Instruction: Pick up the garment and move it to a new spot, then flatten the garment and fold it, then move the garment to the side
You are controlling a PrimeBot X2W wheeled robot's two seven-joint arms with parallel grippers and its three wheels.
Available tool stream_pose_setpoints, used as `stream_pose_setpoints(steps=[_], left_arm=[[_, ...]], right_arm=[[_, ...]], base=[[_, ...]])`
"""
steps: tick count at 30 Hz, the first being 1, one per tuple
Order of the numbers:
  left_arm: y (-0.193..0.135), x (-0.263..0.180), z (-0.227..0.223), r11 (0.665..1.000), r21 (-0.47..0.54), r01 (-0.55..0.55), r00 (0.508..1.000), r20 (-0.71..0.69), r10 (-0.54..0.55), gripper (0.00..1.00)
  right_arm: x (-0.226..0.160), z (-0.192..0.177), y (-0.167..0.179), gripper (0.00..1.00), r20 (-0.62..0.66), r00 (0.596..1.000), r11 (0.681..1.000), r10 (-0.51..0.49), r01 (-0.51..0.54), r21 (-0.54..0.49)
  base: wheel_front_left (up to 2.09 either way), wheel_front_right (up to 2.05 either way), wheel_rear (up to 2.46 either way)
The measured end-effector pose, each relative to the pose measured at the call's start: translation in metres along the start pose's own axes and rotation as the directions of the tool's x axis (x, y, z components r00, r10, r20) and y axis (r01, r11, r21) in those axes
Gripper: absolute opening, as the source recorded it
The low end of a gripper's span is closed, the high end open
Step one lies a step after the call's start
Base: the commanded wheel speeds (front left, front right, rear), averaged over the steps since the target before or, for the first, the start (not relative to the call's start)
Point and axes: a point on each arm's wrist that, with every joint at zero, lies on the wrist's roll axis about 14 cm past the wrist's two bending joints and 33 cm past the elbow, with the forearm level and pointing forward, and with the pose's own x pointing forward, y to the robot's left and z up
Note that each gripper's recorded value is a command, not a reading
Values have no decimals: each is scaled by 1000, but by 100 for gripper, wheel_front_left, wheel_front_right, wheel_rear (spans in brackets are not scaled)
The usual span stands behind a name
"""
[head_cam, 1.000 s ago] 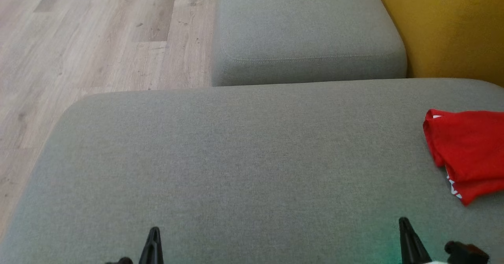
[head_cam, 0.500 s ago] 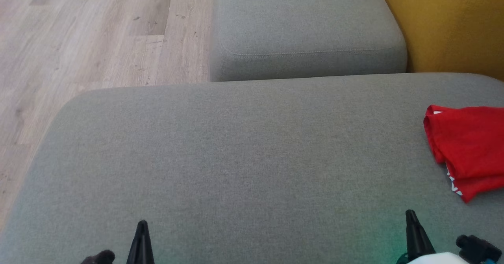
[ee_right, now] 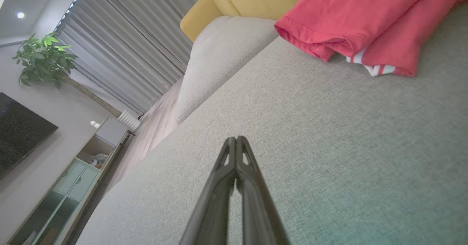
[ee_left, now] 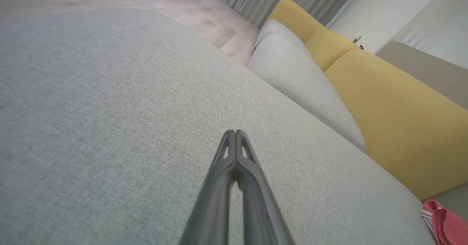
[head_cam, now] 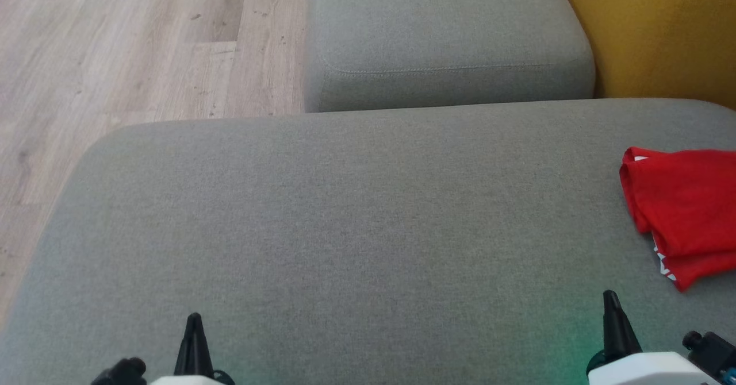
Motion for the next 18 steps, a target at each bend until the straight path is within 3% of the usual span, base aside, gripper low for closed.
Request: stream_pose_setpoints(steps=[18], left_arm=[[-2,12,9,979,-204,7,1000,-12,-10,0]], right_arm=[[11,11,-1,0,13,1000,981,-18,15,195]], base=[[0,0,0]])
